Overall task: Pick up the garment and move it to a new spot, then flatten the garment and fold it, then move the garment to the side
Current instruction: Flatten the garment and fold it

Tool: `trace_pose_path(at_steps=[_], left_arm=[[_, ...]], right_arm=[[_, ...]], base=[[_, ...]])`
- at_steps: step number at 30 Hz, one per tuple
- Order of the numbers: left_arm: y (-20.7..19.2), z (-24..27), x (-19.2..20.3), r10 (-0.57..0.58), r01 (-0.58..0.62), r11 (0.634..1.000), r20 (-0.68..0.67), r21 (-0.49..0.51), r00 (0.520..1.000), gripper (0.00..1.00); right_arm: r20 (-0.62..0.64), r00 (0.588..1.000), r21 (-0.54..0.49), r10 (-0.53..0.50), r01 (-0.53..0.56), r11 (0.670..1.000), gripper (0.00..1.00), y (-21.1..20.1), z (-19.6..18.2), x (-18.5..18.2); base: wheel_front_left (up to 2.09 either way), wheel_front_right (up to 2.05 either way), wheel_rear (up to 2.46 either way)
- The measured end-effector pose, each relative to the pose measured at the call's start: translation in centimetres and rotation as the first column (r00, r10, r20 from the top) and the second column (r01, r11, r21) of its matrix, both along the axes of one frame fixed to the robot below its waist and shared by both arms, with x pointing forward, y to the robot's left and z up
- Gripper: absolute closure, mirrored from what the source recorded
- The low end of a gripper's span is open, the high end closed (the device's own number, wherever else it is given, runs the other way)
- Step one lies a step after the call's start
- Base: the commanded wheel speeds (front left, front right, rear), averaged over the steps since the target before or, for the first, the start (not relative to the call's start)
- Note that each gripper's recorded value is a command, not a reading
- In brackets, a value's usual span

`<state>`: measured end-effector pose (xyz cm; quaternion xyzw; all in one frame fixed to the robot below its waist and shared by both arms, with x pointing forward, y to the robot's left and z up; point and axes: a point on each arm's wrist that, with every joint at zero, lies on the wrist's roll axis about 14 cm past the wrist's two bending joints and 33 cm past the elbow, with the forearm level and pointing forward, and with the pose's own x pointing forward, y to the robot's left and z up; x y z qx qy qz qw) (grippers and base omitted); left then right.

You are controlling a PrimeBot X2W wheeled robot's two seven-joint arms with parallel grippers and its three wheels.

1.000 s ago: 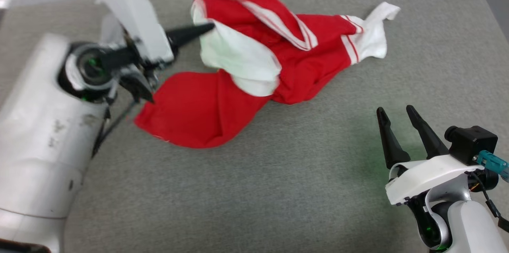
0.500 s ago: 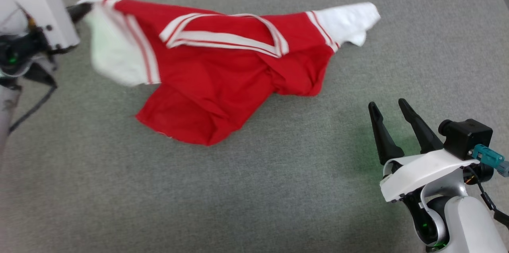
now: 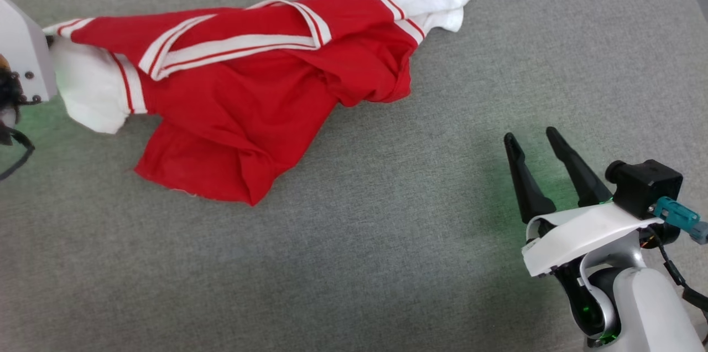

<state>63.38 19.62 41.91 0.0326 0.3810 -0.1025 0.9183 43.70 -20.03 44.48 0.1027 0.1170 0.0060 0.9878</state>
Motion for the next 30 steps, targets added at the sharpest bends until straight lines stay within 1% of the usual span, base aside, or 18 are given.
trace_pose_path(at_steps=[1, 5, 7, 9, 11, 13, 17, 21, 24, 27, 29, 30], left_arm=[[-0.2, -0.4, 0.0, -0.005, 0.005, 1.0, 0.001, -0.002, 1.0, 0.0], [0.0, -0.6, -0.1, -0.031, 0.031, 0.999, 0.018, 0.023, 0.999, 0.0], [0.2, 0.5, 0.1, -0.061, 0.058, 0.997, 0.051, 0.058, 0.997, 0.0], [-0.2, 2.4, 0.6, -0.086, 0.08, 0.995, 0.104, 0.061, 0.991, 0.0], [-1.5, 4.6, 0.8, -0.153, 0.141, 0.987, 0.16, 0.08, 0.975, 0.0], [-3.8, 6.1, 0.3, -0.233, 0.223, 0.972, 0.189, 0.076, 0.954, 0.0], [-8.1, 6.8, -2.5, -0.414, 0.403, 0.91, 0.158, 0.1, 0.896, 0.0], [-11.2, 6.3, -5.1, -0.537, 0.53, 0.843, 0.122, 0.091, 0.835, 0.0], [-12.4, 5.2, -6.2, -0.606, 0.596, 0.794, 0.087, 0.118, 0.79, 0.0], [-13.4, 4.3, -6.6, -0.649, 0.637, 0.758, 0.06, 0.138, 0.759, 0.0], [-13.9, 4.0, -6.3, -0.677, 0.66, 0.73, 0.052, 0.178, 0.734, 0.0], [-14.1, 4.0, -6.0, -0.683, 0.664, 0.723, 0.054, 0.192, 0.728, 0.0]], right_arm=[[-0.002, 1.0, -0.002, -0.006, 0.006, 1.0, 0.0, -0.2, -0.1, 0.0], [-0.003, 1.0, -0.002, -0.002, 0.002, 1.0, 0.0, -0.1, -0.2, 0.2], [0.0, 1.0, -0.004, 0.007, -0.007, 1.0, 0.0, 0.2, 0.0, 0.3], [0.006, 1.0, 0.0, 0.019, -0.019, 1.0, 0.0, 0.7, 0.2, 0.5], [0.014, 0.999, 0.001, 0.031, -0.031, 1.0, 0.0, 1.1, 0.5, 0.7], [0.021, 0.999, 0.006, 0.045, -0.045, 0.999, 0.0, 1.6, 0.8, 0.9], [0.031, 0.997, 0.018, 0.07, -0.071, 0.997, 0.0, 2.6, 1.1, 1.1], [0.029, 0.996, 0.027, 0.083, -0.084, 0.996, 0.0, 3.1, 0.9, 1.1], [0.023, 0.997, 0.031, 0.078, -0.079, 0.996, 0.0, 2.9, 0.5, 1.1], [0.022, 0.997, 0.039, 0.07, -0.071, 0.997, 0.0, 2.7, 0.3, 1.1], [0.018, 0.998, 0.041, 0.066, -0.067, 0.997, 0.0, 2.6, 0.1, 1.0], [0.017, 0.998, 0.043, 0.064, -0.065, 0.997, 0.0, 2.6, -0.1, 1.0]], base=[[0.0, 0.0, 0.0], [0.0, 0.0, 0.0], [0.0, 0.0, 0.0], [0.0, 0.0, 0.0], [0.0, 0.0, 0.0], [0.0, 0.0, 0.0], [0.0, 0.0, 0.0], [0.0, 0.0, 0.0], [0.0, 0.0, 0.0], [0.0, 0.0, 0.0], [0.0, 0.0, 0.0], [0.0, 0.0, 0.0]])
